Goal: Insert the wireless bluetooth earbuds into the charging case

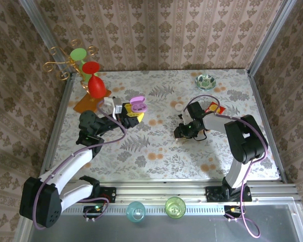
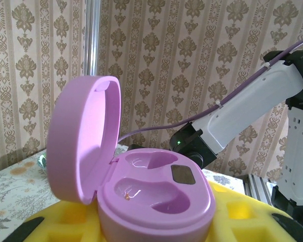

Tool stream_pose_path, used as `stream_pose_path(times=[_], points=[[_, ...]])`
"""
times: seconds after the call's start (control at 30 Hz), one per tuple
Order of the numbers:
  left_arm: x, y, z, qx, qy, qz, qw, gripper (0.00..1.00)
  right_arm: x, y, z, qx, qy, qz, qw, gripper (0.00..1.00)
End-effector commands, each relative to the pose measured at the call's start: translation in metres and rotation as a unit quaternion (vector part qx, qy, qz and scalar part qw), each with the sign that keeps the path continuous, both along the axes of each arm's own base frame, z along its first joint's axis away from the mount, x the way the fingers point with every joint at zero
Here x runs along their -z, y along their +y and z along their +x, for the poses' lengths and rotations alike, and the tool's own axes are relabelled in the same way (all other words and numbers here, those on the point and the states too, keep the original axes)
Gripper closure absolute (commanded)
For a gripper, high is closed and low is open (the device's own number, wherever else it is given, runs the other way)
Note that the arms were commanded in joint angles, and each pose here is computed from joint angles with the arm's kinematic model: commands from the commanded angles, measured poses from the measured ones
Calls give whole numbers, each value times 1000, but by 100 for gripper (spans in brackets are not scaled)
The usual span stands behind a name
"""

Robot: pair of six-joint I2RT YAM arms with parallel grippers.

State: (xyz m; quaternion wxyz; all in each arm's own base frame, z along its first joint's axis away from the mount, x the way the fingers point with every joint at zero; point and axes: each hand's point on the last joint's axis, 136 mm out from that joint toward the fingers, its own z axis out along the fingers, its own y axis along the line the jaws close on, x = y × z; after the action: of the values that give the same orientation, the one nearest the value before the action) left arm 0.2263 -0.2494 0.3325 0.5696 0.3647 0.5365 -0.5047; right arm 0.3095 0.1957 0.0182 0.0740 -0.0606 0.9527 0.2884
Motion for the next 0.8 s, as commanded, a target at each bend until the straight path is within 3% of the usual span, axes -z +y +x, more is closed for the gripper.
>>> stream_pose_path(times=[0.0, 0.43, 0.6, 0.77], points=[[-15, 1, -6, 6, -24, -13, 1000, 77, 12, -3, -12, -2, 29, -10, 1000, 78], [-14, 0, -5, 3, -25, -11, 1000, 77, -8, -13, -6, 38, -1, -33, 999, 86], [-10, 0, -4, 3, -24, -10, 1000, 77, -30, -49, 2, 120, -29, -148, 981, 86], [-9, -1, -4, 6, -25, -11, 1000, 77, -56, -79, 2, 186, -66, -280, 939, 90]])
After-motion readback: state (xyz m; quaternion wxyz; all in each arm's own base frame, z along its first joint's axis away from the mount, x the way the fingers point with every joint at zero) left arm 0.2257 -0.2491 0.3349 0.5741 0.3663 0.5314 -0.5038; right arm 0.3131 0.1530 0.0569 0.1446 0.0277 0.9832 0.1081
